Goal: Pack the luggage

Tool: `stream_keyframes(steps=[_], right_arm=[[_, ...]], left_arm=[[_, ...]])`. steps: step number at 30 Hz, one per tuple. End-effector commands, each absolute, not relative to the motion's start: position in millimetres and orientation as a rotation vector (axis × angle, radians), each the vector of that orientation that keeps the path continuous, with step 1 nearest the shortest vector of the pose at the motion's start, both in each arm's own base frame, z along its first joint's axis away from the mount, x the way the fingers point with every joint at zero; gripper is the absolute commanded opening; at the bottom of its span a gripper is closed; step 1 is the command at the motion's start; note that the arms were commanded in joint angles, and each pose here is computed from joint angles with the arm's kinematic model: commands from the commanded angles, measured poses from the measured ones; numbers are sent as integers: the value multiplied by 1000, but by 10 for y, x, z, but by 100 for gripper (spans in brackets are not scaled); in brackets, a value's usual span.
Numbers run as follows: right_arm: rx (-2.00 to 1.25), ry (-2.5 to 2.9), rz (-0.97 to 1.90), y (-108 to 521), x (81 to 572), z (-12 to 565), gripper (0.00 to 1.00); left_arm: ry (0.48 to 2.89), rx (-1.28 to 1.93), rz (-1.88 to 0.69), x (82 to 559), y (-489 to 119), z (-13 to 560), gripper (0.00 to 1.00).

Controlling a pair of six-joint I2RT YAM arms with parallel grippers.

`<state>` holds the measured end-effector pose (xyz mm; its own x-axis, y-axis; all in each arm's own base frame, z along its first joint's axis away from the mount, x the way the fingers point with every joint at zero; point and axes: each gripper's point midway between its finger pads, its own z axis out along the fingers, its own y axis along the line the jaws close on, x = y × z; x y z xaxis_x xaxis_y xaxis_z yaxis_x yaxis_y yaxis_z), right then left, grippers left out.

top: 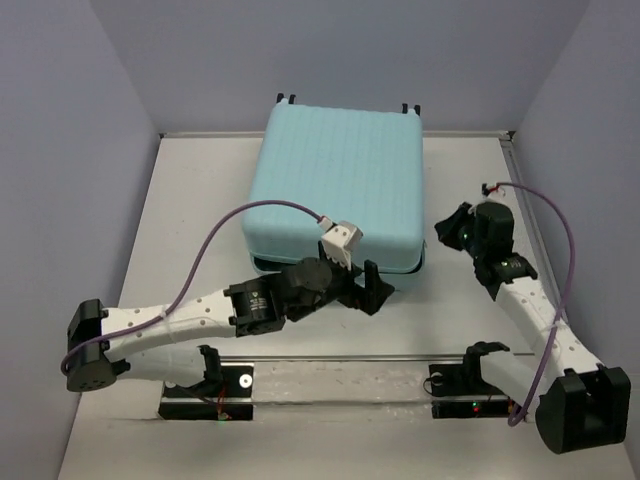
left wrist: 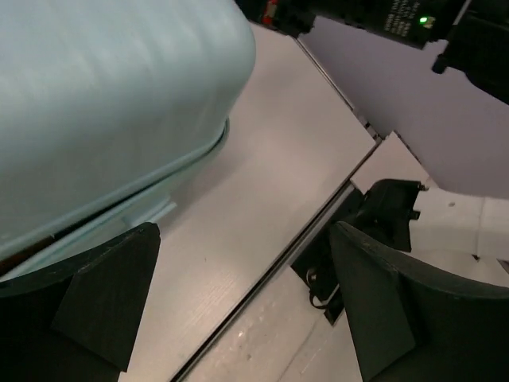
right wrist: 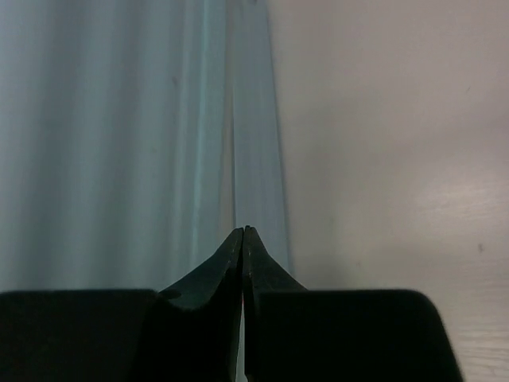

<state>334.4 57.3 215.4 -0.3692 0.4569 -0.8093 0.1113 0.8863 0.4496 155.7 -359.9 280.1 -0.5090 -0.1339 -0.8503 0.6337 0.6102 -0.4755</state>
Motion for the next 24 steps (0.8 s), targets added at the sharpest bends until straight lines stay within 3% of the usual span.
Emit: stream_keyframes(steps=[1,8,15,24], right_arm=[[433,2046,602,881,3003,1433,7],[496,2043,660,899,2762,1163,7],[246,1954,914,1396,2880,1330,7],[-153,1950,1118,2543,2540,1648,7]], left_arm=[[1855,293,-1079,1351,-3662,2585,97],[1986,194,-1032,1337,-3535,1739,53],[2041,106,-929,1430,-3379,1400,51],[2066,-118,-803,1696,-2921,1200,54]])
